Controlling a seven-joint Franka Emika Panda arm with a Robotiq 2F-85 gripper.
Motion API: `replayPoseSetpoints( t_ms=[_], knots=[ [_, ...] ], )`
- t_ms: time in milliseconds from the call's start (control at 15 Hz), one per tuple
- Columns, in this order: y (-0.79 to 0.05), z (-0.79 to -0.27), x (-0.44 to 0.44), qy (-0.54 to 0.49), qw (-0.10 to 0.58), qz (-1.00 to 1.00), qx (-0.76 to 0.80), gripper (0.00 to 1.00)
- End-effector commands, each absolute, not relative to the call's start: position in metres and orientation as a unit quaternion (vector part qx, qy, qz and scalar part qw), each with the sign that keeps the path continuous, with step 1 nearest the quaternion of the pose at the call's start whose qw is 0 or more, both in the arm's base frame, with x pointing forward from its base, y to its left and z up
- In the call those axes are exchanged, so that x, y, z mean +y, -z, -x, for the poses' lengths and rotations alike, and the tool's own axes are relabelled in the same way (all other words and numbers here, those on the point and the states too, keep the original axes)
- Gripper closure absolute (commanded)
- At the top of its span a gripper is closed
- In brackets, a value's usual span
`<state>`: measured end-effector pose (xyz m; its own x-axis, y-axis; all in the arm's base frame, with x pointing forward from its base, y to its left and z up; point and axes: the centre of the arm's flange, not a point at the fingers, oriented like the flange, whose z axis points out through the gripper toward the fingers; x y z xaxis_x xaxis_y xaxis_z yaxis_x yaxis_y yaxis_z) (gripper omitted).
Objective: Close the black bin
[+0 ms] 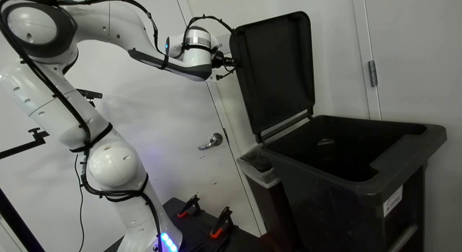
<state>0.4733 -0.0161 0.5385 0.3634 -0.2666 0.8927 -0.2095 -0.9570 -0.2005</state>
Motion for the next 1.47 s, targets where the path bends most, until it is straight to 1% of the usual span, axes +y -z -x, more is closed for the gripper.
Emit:
replayPoseSetpoints(
  t_ms=[0, 133, 200, 467, 533, 800, 1400],
  knots=[
    [-0.508, -0.459, -0.041, 0.541, 0.010, 0.820, 0.186, 0.78],
    [-0.505, -0.453, -0.043, 0.531, 0.001, 0.822, 0.207, 0.78],
    [-0.536, -0.466, -0.026, 0.543, 0.033, 0.822, 0.171, 0.53],
    [-0.535, -0.463, -0.031, 0.542, 0.035, 0.820, 0.182, 0.53],
    [-0.538, -0.464, -0.032, 0.545, 0.037, 0.817, 0.185, 0.78],
    [-0.527, -0.449, -0.059, 0.549, 0.046, 0.803, 0.226, 0.78],
    [-0.483, -0.419, -0.132, 0.536, 0.104, 0.766, 0.340, 0.78]
  ],
)
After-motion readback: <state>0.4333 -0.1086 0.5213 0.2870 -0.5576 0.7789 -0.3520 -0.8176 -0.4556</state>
